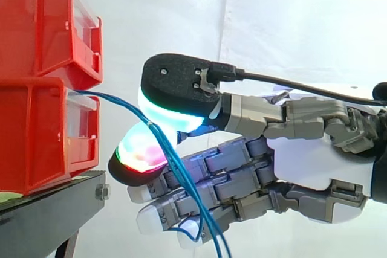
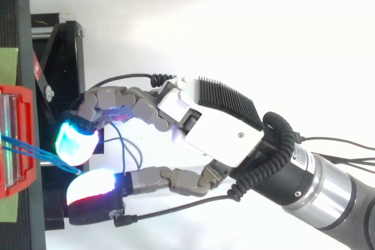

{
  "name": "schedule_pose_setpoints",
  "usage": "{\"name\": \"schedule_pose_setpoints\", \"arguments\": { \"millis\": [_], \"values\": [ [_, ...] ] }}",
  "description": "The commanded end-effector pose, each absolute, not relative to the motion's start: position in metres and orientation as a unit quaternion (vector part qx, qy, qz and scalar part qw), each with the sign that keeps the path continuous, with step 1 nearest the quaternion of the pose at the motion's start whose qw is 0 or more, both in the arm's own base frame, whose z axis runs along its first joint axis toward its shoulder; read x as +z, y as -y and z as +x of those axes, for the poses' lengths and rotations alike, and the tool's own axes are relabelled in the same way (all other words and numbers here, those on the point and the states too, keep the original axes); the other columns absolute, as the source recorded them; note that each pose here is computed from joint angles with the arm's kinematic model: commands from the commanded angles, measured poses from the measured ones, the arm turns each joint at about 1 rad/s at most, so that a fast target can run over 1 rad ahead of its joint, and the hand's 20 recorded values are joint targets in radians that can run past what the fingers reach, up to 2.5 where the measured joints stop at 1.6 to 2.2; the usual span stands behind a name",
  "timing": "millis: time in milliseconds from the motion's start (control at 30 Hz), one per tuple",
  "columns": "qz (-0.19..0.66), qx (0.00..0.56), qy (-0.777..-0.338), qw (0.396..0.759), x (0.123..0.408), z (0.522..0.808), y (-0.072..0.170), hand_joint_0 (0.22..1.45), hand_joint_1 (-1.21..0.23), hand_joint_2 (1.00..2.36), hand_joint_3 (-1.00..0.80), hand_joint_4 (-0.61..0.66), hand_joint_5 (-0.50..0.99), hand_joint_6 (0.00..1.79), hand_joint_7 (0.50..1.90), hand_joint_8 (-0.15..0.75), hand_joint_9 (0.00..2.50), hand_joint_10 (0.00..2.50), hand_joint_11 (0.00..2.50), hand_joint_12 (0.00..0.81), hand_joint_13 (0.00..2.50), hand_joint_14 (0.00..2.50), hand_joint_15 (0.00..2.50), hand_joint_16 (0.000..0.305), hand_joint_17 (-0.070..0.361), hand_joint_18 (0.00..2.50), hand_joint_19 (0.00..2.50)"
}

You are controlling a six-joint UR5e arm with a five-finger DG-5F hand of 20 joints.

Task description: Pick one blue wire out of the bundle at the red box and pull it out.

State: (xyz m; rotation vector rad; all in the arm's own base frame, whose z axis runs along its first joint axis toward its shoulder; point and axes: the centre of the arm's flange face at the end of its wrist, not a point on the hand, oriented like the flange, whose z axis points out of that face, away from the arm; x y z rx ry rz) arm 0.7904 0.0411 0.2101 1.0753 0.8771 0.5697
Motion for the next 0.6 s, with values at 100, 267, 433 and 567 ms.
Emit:
{"name": "schedule_pose_setpoints", "arguments": {
  "millis": [100, 267, 433, 567],
  "values": [
    [0.489, 0.260, -0.399, 0.731, 0.2088, 0.7907, -0.0417, 0.53, -0.74, 1.00, -0.47, 0.31, -0.15, 0.61, 1.12, 0.382, 0.71, 0.01, 0.41, 0.458, 0.80, 0.01, 0.40, 0.063, 0.142, 0.76, 0.55],
    [0.488, 0.261, -0.401, 0.730, 0.2083, 0.7905, -0.0419, 0.55, -0.75, 1.00, -0.45, 0.31, -0.15, 0.62, 1.11, 0.379, 0.71, 0.01, 0.41, 0.454, 0.80, 0.01, 0.40, 0.062, 0.140, 0.76, 0.55],
    [0.487, 0.261, -0.401, 0.730, 0.2086, 0.7907, -0.0420, 0.57, -0.76, 1.01, -0.39, 0.29, -0.16, 0.69, 1.01, 0.374, 0.72, 0.01, 0.42, 0.446, 0.80, 0.01, 0.40, 0.061, 0.137, 0.76, 0.54],
    [0.486, 0.260, -0.402, 0.731, 0.2088, 0.7907, -0.0432, 0.60, -0.74, 1.01, -0.31, 0.27, -0.17, 0.75, 0.96, 0.370, 0.72, 0.01, 0.41, 0.441, 0.81, 0.01, 0.40, 0.060, 0.134, 0.77, 0.54]
  ]
}}
